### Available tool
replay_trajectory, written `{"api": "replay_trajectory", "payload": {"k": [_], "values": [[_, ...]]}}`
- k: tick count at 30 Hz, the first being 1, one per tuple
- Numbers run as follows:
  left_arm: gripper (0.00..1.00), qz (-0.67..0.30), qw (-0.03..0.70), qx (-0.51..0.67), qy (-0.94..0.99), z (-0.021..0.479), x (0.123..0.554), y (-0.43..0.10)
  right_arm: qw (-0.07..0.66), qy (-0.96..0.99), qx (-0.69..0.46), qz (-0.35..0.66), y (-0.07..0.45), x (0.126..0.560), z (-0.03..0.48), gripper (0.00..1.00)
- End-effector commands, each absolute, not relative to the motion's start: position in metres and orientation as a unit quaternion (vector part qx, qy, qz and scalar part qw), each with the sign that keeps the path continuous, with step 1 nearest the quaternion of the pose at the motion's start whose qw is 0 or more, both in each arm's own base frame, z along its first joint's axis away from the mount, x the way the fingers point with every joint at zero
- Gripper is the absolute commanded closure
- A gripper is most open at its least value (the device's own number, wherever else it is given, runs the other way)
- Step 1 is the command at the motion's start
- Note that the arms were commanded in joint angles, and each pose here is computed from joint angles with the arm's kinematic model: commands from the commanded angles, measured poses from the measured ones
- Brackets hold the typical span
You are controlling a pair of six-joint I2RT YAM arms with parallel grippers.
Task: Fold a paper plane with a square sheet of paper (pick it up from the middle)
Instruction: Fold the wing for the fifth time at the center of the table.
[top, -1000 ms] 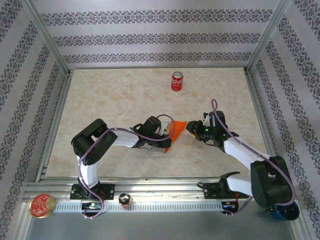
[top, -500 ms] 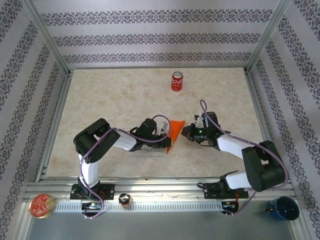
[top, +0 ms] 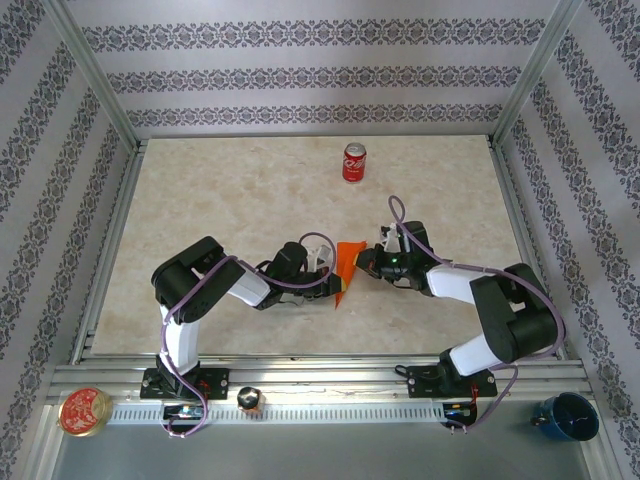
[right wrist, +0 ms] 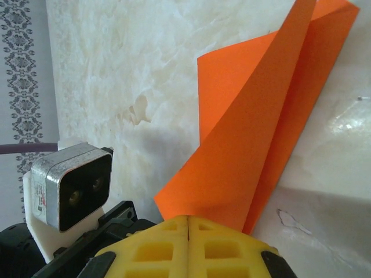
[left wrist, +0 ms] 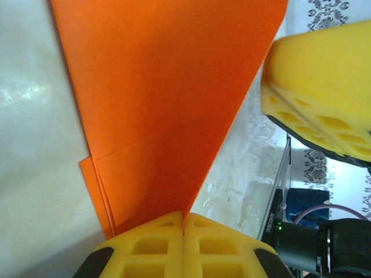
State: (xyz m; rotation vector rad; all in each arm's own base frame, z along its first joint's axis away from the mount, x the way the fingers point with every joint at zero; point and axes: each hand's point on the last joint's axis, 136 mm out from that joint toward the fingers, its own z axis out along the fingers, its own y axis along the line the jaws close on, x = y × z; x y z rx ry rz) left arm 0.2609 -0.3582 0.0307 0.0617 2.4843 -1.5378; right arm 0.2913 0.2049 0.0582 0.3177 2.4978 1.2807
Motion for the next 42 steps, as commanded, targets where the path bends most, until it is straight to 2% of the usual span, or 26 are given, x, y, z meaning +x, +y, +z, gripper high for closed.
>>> {"api": "replay_trajectory", "payload": {"k": [1,42], "values": [[1.0,-0.549,0.12,0.003,0.827,0.039,0.269,-0.355,0.172,0.858,0.081,0.478,0.218,0.302,0.075,0.96],[1.0,-0.523,0.08,-0.09,0.844,0.01,0.268,-0.33,0.122,0.849,0.089,0.506,0.232,0.316,0.038,0.96]]}}
